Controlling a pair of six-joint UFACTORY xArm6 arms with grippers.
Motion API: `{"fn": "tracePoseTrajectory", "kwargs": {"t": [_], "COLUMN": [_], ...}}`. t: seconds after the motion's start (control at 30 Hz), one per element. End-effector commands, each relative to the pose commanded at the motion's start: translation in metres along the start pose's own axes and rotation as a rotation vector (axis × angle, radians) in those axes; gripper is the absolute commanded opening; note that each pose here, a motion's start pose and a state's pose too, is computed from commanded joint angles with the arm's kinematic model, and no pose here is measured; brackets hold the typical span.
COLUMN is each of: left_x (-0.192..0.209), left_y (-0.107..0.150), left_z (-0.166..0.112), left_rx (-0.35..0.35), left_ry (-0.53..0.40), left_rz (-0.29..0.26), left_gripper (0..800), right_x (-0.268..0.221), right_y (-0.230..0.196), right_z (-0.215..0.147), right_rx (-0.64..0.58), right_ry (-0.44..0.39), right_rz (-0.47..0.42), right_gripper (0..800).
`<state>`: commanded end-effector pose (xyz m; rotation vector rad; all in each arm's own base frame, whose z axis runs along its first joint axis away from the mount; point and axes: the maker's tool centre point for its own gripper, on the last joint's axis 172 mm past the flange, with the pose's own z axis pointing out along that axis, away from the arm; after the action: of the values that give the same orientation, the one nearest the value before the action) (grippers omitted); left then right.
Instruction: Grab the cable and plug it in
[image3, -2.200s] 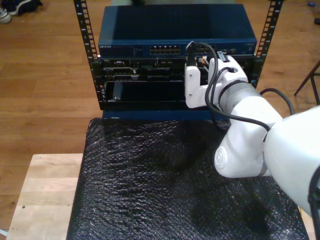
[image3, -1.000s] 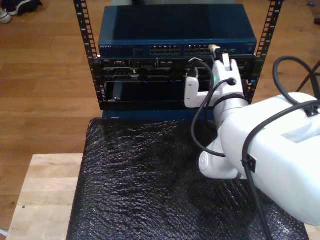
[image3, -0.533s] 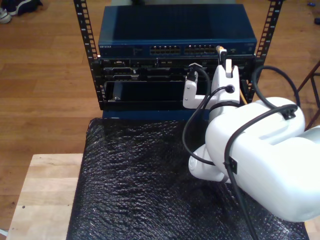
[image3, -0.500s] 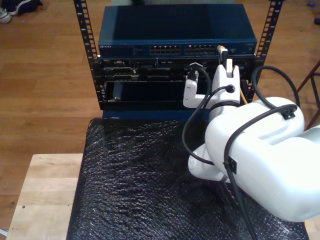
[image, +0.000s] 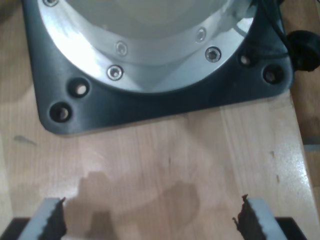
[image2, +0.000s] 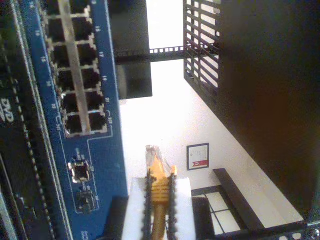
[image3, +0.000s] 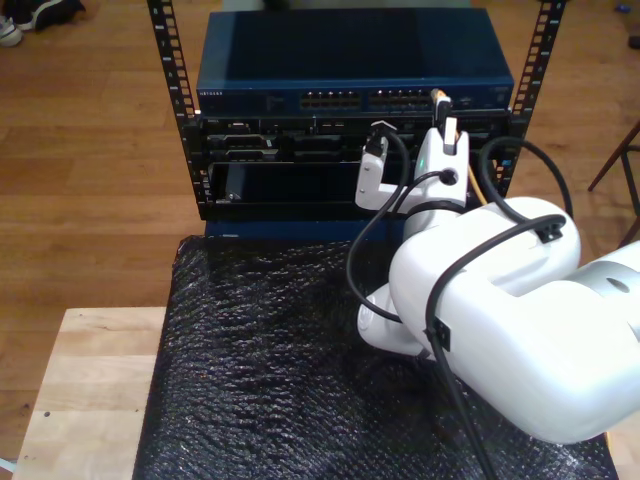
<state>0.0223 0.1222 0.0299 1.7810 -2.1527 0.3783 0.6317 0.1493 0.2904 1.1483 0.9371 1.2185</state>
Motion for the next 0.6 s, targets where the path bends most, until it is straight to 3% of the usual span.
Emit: {"fn": "tracePoseTrajectory", "kwargs": {"t": [0.43, 0.6], "left_x": [0.000, 0.000], "left_y": [0.000, 0.000], "left_z": [0.000, 0.000], "left_rx": [0.000, 0.000], "left_ry": [0.000, 0.000], "left_rz": [-0.002, -0.002], "left_gripper": [800, 800], "right_x": [0.011, -0.001], "right_y": [-0.009, -0.012], "right_z": [0.013, 0.014], "right_rx": [-0.007, 0.007], "right_ry": [0.001, -0.039], "right_rz": [-0.012, -0.016], "right_gripper": [0, 0]}}
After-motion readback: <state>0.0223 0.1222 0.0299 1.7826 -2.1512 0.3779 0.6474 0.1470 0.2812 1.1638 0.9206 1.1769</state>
